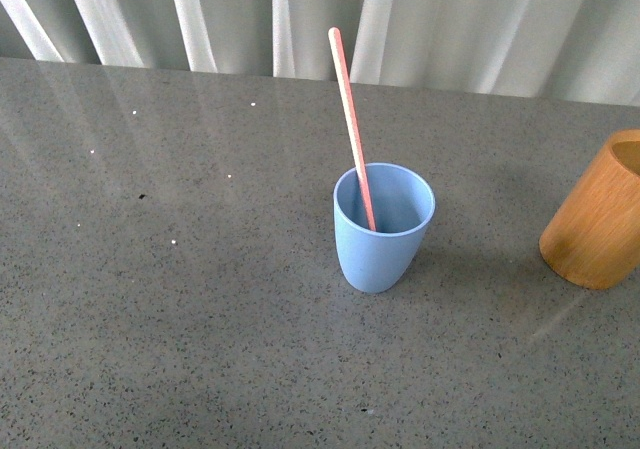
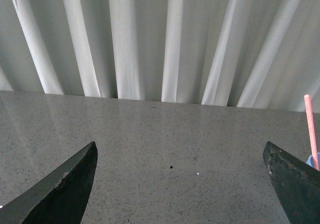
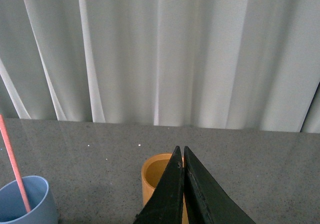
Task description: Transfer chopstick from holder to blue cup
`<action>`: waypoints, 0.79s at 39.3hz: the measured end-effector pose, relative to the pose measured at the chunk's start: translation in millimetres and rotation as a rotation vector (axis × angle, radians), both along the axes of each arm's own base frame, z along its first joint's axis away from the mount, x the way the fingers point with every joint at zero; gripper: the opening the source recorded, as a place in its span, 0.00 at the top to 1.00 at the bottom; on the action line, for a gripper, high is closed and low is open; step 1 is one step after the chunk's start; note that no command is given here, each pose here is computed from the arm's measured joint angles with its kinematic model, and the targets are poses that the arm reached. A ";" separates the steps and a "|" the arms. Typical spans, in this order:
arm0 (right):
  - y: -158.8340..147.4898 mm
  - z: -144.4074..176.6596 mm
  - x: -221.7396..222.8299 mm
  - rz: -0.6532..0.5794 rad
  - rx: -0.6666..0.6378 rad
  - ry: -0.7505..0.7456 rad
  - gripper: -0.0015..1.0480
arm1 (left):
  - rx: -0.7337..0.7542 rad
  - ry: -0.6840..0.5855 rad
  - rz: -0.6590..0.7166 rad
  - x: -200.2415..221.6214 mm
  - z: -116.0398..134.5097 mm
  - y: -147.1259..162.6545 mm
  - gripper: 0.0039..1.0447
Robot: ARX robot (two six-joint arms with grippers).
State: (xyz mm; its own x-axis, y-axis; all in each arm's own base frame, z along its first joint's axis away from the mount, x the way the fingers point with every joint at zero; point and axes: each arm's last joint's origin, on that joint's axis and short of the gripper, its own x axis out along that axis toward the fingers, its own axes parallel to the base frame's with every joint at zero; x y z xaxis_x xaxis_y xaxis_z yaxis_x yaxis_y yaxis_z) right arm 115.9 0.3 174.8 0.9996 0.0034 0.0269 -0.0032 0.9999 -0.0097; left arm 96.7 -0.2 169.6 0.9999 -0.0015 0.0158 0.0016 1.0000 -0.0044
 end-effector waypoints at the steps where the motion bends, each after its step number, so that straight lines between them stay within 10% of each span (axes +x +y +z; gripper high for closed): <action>1: 0.0 0.0 -0.7 -0.001 0.000 0.000 0.99 | 0.000 0.000 0.000 0.0 0.0 0.0 0.06; 31: -0.1 -3.5 -19.4 -0.001 0.003 0.006 0.99 | 0.000 -0.001 0.000 -0.1 0.1 0.0 0.06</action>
